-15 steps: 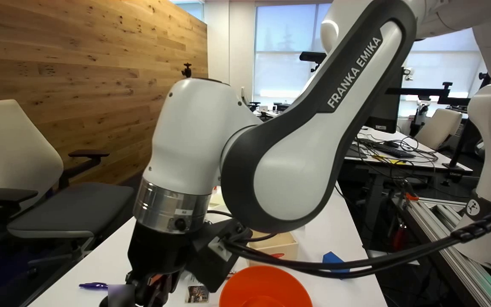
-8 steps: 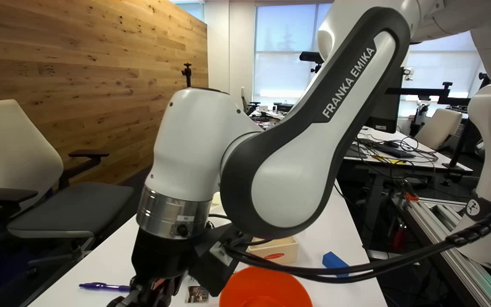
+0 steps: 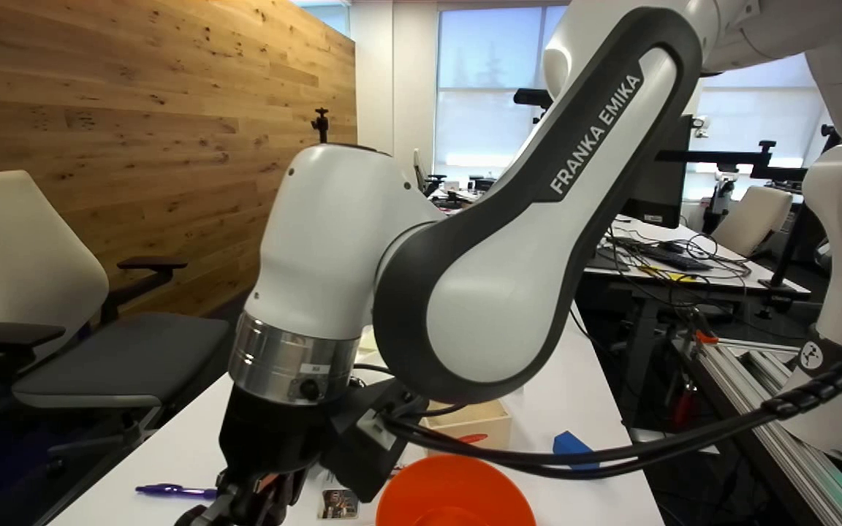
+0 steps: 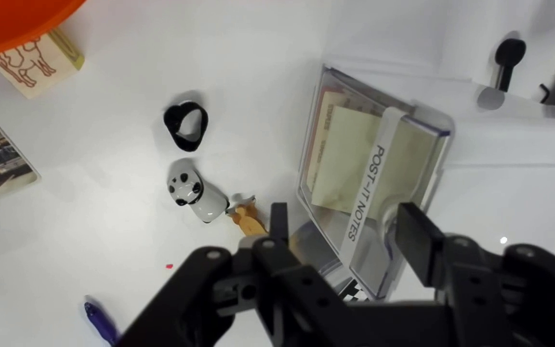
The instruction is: Open the white container on the left.
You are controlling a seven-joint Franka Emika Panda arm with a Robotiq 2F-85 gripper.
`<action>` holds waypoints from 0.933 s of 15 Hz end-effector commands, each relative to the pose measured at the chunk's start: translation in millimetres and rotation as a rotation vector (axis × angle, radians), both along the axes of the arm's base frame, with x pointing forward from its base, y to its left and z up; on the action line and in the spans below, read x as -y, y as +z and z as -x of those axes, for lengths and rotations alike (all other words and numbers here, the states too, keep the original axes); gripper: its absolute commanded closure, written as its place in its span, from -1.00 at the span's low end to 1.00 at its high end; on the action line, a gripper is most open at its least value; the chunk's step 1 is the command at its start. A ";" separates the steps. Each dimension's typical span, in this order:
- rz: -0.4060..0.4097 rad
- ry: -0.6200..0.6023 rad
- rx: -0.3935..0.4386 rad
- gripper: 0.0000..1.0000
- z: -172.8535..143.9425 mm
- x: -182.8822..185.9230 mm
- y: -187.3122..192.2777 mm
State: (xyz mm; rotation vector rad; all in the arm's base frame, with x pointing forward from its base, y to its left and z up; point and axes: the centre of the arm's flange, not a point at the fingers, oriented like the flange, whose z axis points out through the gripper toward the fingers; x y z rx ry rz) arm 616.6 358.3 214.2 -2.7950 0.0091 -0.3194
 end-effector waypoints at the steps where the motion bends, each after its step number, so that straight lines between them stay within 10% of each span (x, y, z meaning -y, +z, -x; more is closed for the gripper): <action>1: -0.036 0.006 0.014 -0.24 -4.4 2.0 3.1; 14: -0.056 -0.015 0.027 -0.25 -7.2 -4.3 -7.4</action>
